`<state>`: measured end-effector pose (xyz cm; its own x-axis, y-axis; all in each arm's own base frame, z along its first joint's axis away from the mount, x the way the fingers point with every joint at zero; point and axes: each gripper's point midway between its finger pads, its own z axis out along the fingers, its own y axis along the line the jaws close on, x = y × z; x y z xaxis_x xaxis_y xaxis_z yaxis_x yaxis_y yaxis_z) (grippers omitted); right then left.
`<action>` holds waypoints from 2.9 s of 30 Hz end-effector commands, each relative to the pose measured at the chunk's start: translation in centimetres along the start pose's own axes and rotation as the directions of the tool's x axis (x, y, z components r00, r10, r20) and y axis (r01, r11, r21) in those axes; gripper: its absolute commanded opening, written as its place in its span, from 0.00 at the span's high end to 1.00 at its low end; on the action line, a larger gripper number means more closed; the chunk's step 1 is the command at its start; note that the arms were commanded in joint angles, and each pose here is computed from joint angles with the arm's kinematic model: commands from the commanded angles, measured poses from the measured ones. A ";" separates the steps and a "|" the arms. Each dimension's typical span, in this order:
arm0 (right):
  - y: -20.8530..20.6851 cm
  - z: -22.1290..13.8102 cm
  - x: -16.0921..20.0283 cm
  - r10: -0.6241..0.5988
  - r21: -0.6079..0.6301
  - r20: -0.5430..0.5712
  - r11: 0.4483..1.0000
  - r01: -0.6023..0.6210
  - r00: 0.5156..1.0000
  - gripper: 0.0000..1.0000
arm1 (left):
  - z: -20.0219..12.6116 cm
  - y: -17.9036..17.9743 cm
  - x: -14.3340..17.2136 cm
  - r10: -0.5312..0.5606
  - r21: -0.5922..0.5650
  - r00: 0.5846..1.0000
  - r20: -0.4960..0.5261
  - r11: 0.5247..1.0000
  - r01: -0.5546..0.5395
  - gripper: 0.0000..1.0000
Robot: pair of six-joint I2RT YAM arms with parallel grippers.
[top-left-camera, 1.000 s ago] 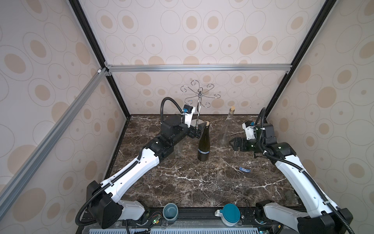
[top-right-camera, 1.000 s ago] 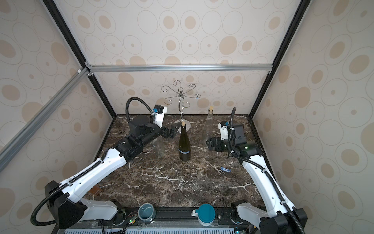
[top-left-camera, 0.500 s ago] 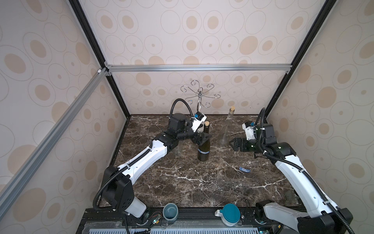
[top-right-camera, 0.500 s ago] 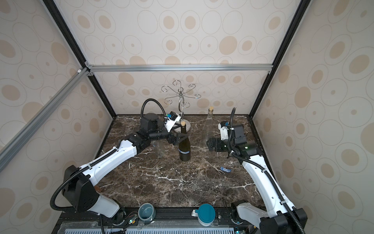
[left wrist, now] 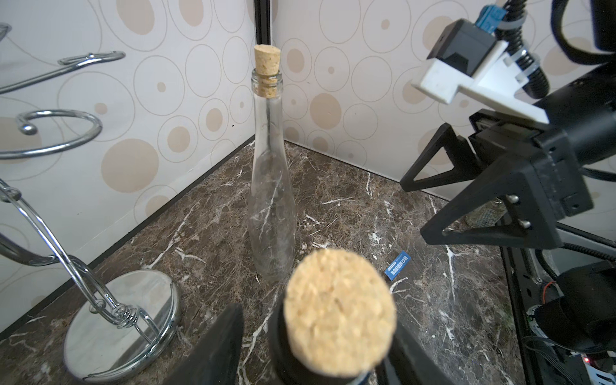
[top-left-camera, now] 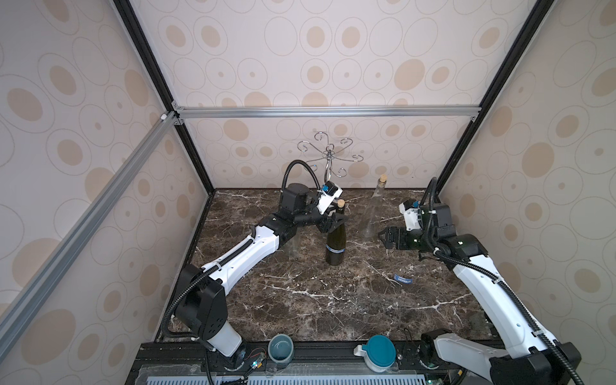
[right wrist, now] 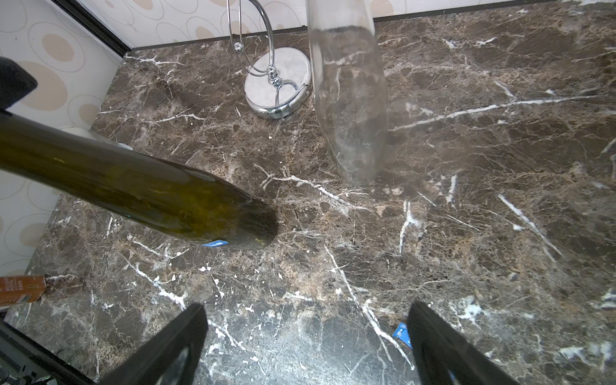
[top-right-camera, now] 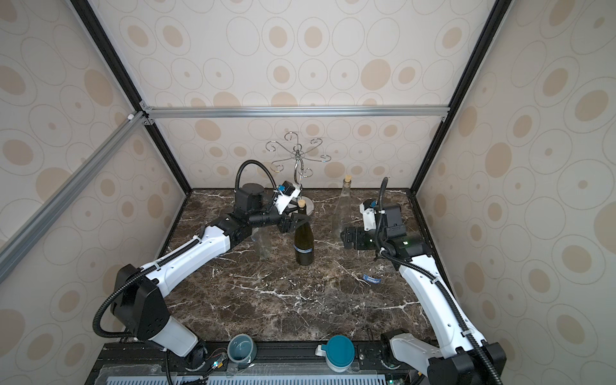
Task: Remove the label from the bottle
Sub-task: Adjust the bottle at the center of the board.
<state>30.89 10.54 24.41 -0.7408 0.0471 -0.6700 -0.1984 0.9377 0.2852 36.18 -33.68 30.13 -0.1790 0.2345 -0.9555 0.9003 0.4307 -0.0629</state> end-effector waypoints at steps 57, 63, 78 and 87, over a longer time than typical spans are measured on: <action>0.2 -0.4 0.6 0.001 -0.018 -0.001 1.000 -0.001 1.000 0.05 | -3.1 1.2 -4.9 -0.144 -0.648 0.927 0.345 0.678 0.347 0.93; 0.1 -0.5 0.7 0.000 -0.012 0.001 1.000 0.000 1.000 0.05 | -2.8 1.0 -4.1 -0.159 -0.641 0.924 0.349 0.679 0.359 0.83; 0.1 -0.4 0.7 0.005 -0.014 0.000 1.000 -0.005 1.000 0.05 | -3.6 -0.6 -4.0 -0.148 -0.598 0.944 0.295 0.742 0.303 0.24; 0.0 -0.8 0.6 -0.003 -0.002 0.005 1.000 0.003 1.000 0.05 | -5.4 -1.6 -3.5 -0.062 -0.376 0.984 0.164 0.919 0.121 0.00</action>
<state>30.31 10.65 24.44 -0.7399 0.0521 -0.6707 -0.2046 0.9324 0.2981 34.08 -30.52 35.00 -0.1804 -0.0053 -0.9836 0.5250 0.8451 -0.1009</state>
